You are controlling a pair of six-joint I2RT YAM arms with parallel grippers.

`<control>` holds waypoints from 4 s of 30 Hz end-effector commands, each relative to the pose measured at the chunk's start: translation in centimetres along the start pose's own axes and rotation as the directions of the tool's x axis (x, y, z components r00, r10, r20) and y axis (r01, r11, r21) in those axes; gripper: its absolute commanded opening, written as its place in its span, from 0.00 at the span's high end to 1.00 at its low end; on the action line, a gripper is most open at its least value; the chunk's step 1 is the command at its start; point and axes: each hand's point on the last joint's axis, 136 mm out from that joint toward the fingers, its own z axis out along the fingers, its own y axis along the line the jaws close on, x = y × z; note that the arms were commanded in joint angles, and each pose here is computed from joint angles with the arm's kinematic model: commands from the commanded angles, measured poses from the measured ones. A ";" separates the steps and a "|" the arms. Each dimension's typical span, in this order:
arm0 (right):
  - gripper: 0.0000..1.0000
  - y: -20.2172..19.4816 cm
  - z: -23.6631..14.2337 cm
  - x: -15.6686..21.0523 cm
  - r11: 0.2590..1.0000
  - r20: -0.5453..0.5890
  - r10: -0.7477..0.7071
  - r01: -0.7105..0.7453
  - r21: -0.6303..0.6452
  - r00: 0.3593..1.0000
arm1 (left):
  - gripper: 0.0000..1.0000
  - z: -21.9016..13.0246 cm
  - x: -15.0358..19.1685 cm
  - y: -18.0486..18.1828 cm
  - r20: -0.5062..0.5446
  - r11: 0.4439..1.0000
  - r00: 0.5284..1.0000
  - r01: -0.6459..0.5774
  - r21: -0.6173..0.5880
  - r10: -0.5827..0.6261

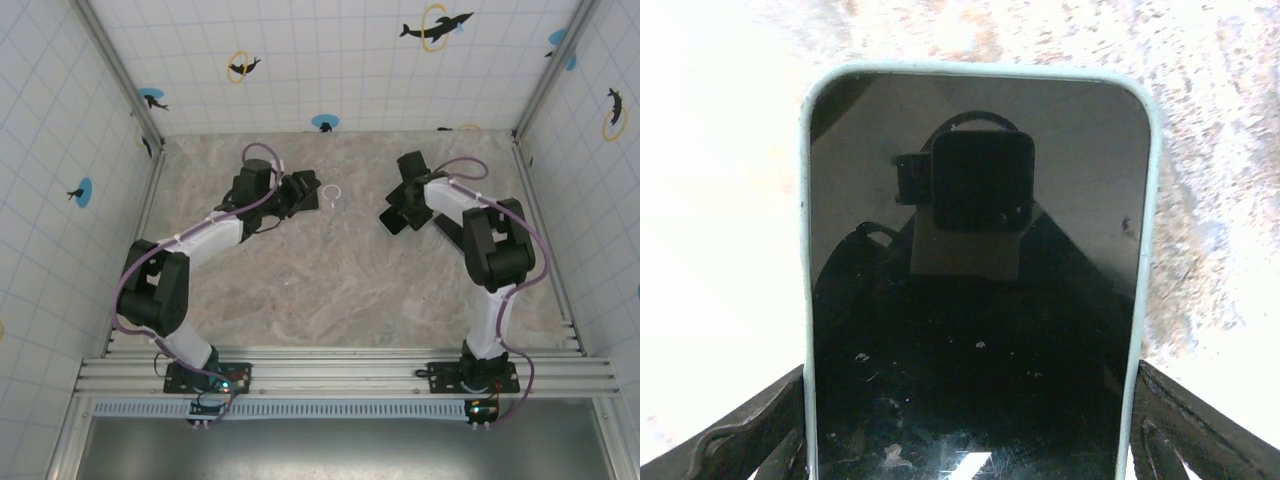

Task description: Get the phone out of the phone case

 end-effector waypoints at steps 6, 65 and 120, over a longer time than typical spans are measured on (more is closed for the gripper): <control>0.43 6.5 -6.4 -2.0 0.917 0.052 0.054 -0.029 -0.397 0.997 | 0.36 2.6 2.7 -2.6 -0.002 0.966 0.968 -0.251 0.059 0.251; 0.05 10.8 -14.9 2.1 0.726 0.053 -0.058 0.078 -0.683 0.997 | 1.00 7.3 6.0 -10.8 -0.100 0.826 0.838 -0.498 0.265 0.537; 0.94 10.7 -26.0 2.4 0.005 0.041 -0.146 0.042 -0.999 0.988 | 0.84 -4.1 2.7 -14.7 -0.258 0.853 0.929 -0.103 0.512 0.267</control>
